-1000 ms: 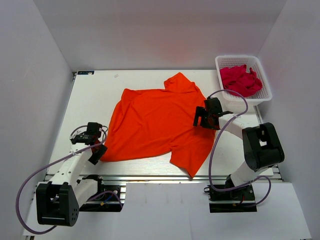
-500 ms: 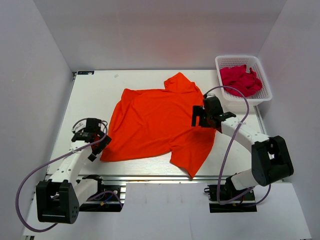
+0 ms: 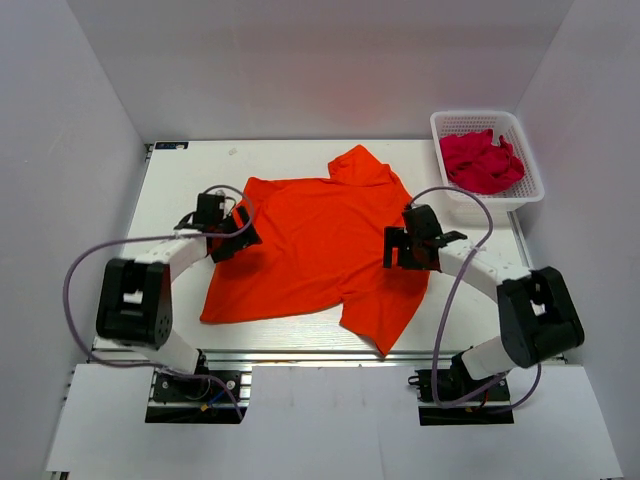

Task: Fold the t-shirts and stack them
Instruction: Flatten out the tshirt

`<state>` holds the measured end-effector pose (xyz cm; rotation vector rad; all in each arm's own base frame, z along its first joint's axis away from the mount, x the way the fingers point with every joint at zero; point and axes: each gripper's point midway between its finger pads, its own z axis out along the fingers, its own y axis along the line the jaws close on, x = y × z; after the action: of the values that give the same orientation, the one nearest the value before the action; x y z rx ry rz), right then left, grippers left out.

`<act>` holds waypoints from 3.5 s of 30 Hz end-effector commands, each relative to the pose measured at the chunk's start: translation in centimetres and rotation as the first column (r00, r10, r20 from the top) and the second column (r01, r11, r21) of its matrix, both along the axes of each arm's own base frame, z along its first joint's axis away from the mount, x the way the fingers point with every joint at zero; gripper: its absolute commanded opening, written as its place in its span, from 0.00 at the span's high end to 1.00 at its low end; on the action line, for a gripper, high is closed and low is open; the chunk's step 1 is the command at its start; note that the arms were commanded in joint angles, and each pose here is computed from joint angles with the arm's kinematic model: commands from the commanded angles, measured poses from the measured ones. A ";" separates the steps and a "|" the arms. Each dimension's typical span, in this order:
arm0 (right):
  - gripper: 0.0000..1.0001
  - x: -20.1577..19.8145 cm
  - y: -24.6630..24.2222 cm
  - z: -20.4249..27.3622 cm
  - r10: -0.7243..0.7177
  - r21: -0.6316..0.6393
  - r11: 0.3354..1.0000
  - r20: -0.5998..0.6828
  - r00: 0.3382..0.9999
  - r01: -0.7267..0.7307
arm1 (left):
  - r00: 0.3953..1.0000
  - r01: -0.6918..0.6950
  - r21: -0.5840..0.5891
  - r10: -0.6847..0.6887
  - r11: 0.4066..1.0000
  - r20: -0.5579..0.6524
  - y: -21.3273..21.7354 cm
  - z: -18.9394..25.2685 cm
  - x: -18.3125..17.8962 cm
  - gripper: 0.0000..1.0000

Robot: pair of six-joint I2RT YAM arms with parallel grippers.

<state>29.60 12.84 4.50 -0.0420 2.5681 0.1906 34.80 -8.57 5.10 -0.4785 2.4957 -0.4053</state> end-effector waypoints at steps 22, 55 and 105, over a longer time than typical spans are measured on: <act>0.09 11.0 -3.3 0.3 -0.080 -0.205 0.976 -0.005 0.997 0.078 | 0.998 0.059 0.100 -0.060 0.993 0.000 -0.1 0.6 11.0 0.00; 0.09 14.0 3.3 10.3 0.236 -0.063 0.972 0.278 0.931 -0.228 | 1.000 0.001 0.359 0.000 0.933 -0.002 7.0 -3.5 20.7 0.33; 0.09 7.9 4.0 8.9 0.203 0.118 0.960 0.337 0.919 -0.256 | 0.716 0.637 0.245 -0.679 0.730 0.160 -22.3 2.9 5.0 0.86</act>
<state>36.95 16.38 11.56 -0.3134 2.2781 0.3996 41.14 -30.25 8.86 0.5074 2.3016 -0.4732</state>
